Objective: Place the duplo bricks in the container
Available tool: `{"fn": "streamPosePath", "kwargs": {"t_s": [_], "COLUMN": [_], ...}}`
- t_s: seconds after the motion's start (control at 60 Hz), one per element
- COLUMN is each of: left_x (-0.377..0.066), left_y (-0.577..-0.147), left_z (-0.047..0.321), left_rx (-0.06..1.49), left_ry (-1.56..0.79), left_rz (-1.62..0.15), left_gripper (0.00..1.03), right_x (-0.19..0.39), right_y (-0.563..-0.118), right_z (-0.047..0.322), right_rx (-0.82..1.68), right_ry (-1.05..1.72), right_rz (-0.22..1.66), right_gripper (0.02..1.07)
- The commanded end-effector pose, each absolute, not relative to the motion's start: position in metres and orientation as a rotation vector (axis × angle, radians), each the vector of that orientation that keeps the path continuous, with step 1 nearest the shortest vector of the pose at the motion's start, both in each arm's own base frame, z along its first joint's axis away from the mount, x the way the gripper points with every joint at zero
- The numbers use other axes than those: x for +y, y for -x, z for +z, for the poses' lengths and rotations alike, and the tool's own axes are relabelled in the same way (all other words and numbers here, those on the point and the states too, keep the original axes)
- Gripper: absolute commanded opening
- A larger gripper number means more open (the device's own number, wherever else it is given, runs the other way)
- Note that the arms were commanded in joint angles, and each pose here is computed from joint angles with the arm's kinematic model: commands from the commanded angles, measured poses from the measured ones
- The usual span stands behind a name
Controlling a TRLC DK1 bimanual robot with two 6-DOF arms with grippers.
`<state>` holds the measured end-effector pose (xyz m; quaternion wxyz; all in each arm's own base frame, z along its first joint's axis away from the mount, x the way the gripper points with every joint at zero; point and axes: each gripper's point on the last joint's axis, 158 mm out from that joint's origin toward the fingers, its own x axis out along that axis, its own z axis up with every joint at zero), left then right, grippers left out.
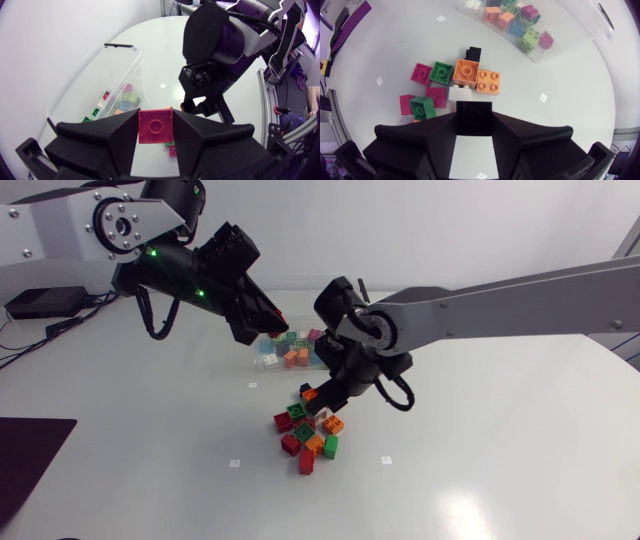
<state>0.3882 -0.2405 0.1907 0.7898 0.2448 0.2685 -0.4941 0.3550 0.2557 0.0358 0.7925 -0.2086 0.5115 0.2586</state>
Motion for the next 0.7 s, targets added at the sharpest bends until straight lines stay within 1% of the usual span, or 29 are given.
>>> {"fn": "streamPosePath", "kwargs": {"t_s": [0.0, 0.2, 0.333, 0.683], "left_x": [-0.239, -0.239, -0.240, -0.227], "left_y": [-0.394, -0.417, -0.438, -0.516], "left_z": [0.218, 0.228, 0.221, 0.186], "left_rx": [0.521, 0.507, 0.522, 0.577], "left_ry": [-0.524, -0.499, -0.479, -0.419], "left_rz": [-1.048, -1.016, -0.999, -0.885], "left_gripper": [0.28, 0.28, 0.28, 0.30], "right_x": [0.240, 0.235, 0.237, 0.261], "right_y": [-0.357, -0.387, -0.404, -0.441], "right_z": [0.052, 0.107, 0.133, 0.168], "right_rx": [1.083, 0.957, 0.894, 0.787], "right_ry": [0.436, 0.381, 0.357, 0.329], "right_rz": [0.533, 0.555, 0.566, 0.602], "right_gripper": [0.39, 0.39, 0.39, 0.39]}}
